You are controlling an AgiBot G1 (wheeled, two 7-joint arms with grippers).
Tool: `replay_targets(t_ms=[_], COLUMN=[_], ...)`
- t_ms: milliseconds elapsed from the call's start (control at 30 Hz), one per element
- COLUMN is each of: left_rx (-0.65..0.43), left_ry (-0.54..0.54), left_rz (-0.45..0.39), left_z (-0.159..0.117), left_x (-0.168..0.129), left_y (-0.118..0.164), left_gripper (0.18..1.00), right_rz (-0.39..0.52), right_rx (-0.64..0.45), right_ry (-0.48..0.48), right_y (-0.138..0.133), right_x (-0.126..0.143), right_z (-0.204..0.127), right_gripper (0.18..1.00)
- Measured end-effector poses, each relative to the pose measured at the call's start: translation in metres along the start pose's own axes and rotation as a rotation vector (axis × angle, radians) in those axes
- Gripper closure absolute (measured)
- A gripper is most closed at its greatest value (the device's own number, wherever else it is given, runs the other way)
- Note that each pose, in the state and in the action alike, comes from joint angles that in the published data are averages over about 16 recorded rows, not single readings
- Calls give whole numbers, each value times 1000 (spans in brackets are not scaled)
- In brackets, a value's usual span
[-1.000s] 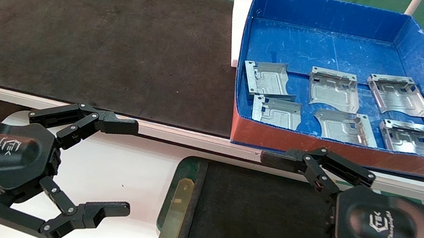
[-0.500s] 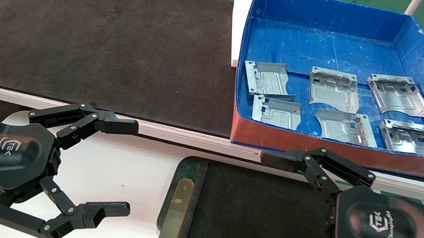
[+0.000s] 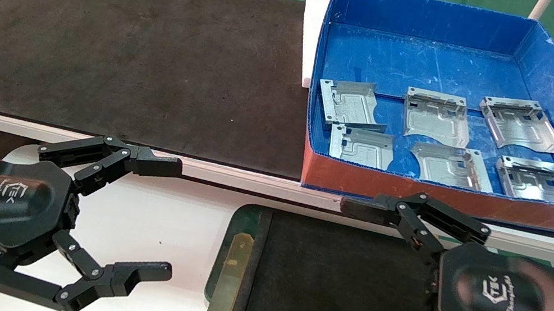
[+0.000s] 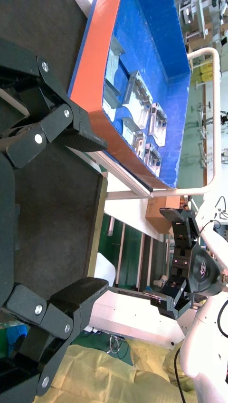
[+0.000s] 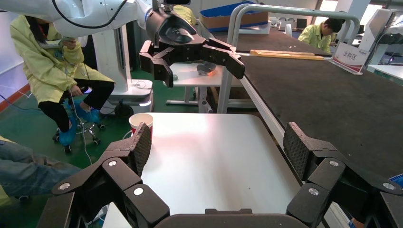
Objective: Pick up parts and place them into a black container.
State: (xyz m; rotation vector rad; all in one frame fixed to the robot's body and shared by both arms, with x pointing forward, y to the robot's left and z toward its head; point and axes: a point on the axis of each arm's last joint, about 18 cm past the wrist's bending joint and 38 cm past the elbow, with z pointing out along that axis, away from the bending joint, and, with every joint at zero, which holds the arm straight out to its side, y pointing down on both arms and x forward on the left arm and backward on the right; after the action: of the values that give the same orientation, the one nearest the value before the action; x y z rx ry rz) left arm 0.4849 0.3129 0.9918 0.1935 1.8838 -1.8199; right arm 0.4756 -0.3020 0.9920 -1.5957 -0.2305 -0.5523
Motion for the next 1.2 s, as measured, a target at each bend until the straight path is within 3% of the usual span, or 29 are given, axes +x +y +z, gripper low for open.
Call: replay_targets(t_ms=[467, 1000, 1200], left_rx=[0, 0, 0], left_ry=[0, 0, 0], left_rz=[0, 0, 0], left_z=[0, 0, 0], left_x=[0, 0, 0], left_y=[0, 0, 0], left_gripper=[378, 746, 849], right_rz=[0, 0, 0], right_rx=[0, 0, 0], right_ry=[0, 0, 0], right_y=[0, 0, 0], right_x=[0, 0, 0], right_z=[0, 0, 0], right_gripper=[178, 178, 178])
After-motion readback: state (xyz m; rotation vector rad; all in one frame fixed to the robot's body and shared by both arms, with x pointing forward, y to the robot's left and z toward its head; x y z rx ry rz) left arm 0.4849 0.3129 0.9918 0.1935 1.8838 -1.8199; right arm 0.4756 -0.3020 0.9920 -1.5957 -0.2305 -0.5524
